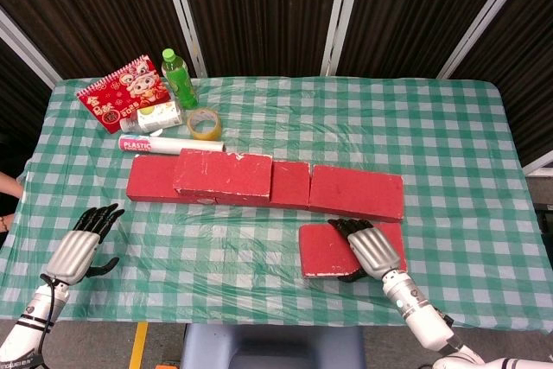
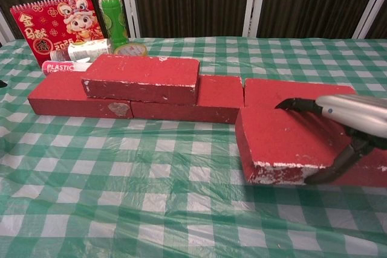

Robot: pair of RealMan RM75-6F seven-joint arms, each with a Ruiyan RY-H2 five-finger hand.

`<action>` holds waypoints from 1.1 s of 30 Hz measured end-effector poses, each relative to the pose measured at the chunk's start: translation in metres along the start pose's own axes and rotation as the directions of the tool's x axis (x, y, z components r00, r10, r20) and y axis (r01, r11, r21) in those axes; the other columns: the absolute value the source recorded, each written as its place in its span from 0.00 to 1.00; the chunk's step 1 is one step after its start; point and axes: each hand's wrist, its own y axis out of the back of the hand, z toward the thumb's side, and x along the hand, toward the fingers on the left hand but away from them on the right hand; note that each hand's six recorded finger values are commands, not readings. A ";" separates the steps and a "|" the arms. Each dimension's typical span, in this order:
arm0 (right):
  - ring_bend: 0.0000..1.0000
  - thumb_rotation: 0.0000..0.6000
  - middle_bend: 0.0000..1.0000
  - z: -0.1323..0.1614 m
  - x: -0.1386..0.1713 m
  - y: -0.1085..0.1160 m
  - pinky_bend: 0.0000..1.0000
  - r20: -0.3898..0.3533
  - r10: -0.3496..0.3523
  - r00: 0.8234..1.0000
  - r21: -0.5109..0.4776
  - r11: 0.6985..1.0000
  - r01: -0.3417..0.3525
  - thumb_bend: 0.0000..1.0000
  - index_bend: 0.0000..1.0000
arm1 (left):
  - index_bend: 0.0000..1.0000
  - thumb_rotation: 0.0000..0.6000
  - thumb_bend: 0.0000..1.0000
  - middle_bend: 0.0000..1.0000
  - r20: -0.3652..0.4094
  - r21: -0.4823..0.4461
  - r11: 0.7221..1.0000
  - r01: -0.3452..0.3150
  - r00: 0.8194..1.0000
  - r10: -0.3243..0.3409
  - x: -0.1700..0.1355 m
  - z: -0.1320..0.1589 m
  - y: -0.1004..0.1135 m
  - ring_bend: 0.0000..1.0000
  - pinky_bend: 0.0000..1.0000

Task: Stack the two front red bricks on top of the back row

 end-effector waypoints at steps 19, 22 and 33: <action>0.37 1.00 0.43 -0.012 -0.107 0.116 0.48 0.172 -0.151 0.974 0.040 0.988 0.146 0.12 0.58 | 0.00 1.00 0.30 0.00 -0.035 0.038 0.999 0.006 0.999 -0.004 0.005 -0.003 -0.005 0.00 0.02; 0.37 1.00 0.43 -0.011 -0.122 0.118 0.48 0.189 -0.130 0.973 0.066 0.991 0.120 0.12 0.58 | 0.00 1.00 0.30 0.00 -0.046 0.039 0.999 0.013 0.999 -0.011 0.007 -0.005 -0.005 0.00 0.02; 0.37 1.00 0.43 -0.010 -0.143 0.093 0.48 0.211 -0.031 0.977 0.003 0.999 0.032 0.12 0.57 | 0.00 1.00 0.30 0.00 -0.052 0.040 0.999 0.013 0.999 -0.011 0.007 -0.006 -0.005 0.00 0.02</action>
